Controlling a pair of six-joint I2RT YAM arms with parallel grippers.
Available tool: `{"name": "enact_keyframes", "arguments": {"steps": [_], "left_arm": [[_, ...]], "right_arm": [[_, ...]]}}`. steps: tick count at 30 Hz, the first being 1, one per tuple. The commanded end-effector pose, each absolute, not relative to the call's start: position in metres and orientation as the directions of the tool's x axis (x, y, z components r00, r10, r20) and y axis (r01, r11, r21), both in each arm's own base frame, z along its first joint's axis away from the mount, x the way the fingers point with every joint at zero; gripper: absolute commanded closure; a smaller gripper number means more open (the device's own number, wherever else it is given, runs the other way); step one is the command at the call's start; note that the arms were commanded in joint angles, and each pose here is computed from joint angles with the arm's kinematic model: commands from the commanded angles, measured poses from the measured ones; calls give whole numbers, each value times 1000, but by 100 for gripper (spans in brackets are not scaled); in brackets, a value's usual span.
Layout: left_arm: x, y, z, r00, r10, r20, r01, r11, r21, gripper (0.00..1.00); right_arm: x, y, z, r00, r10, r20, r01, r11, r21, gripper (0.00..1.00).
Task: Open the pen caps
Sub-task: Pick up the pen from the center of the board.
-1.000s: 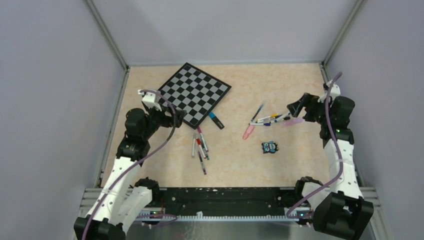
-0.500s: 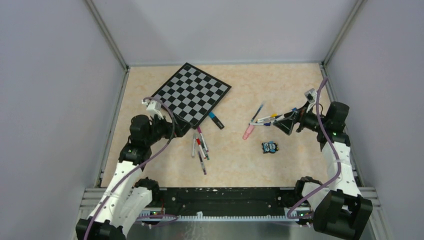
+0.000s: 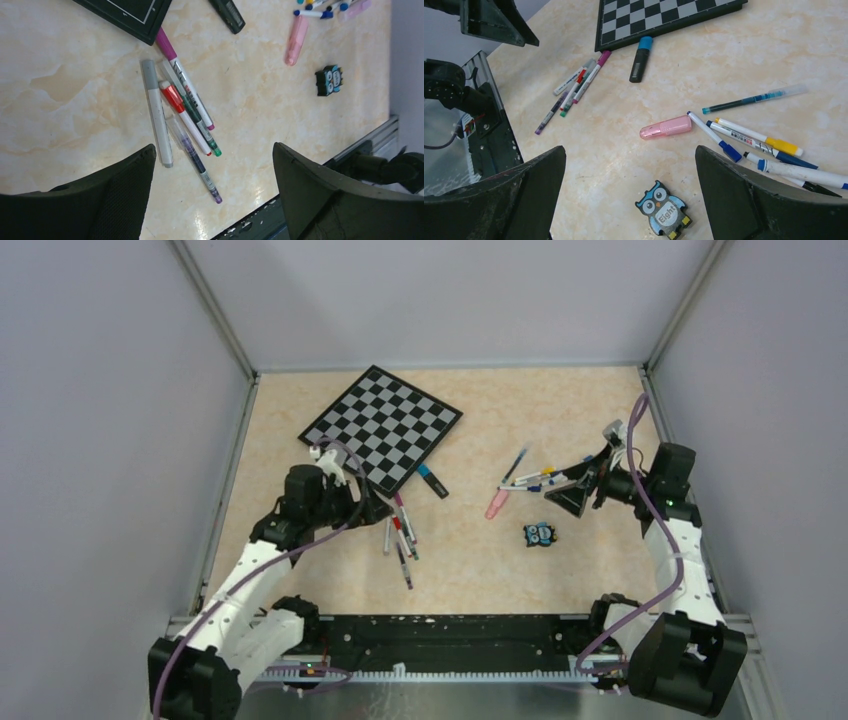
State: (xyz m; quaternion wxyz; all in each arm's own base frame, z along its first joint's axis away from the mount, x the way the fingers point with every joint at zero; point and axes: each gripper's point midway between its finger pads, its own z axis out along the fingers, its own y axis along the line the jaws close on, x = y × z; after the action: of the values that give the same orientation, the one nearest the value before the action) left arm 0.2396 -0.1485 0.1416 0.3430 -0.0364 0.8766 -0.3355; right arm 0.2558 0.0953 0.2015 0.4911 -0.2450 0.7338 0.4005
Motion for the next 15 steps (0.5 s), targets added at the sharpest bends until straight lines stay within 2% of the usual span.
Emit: {"name": "enact_keyframes", "arguments": {"steps": [1,6,13,15], "left_arm": [[234,-153,140,-748,-183,-639,191,861,-471,11],[224,-156,103,-800,-101,-592,153,919,-363,14],[230,-157,75,-836,-60,-546,127,946,-299,44],[231,-160,70,-844,-44,-534,133,948,-288,50]], "right_arm": [[258,95,209,-316,-6,-949,-792,552,260,2],[258,92,206,-306,-28,-952,-789,567,237,3],[262,90,198,-327,-26,-945,-774,581,252,4],[263,89,196,-331,-27,-943,-771,585,254,5]]}}
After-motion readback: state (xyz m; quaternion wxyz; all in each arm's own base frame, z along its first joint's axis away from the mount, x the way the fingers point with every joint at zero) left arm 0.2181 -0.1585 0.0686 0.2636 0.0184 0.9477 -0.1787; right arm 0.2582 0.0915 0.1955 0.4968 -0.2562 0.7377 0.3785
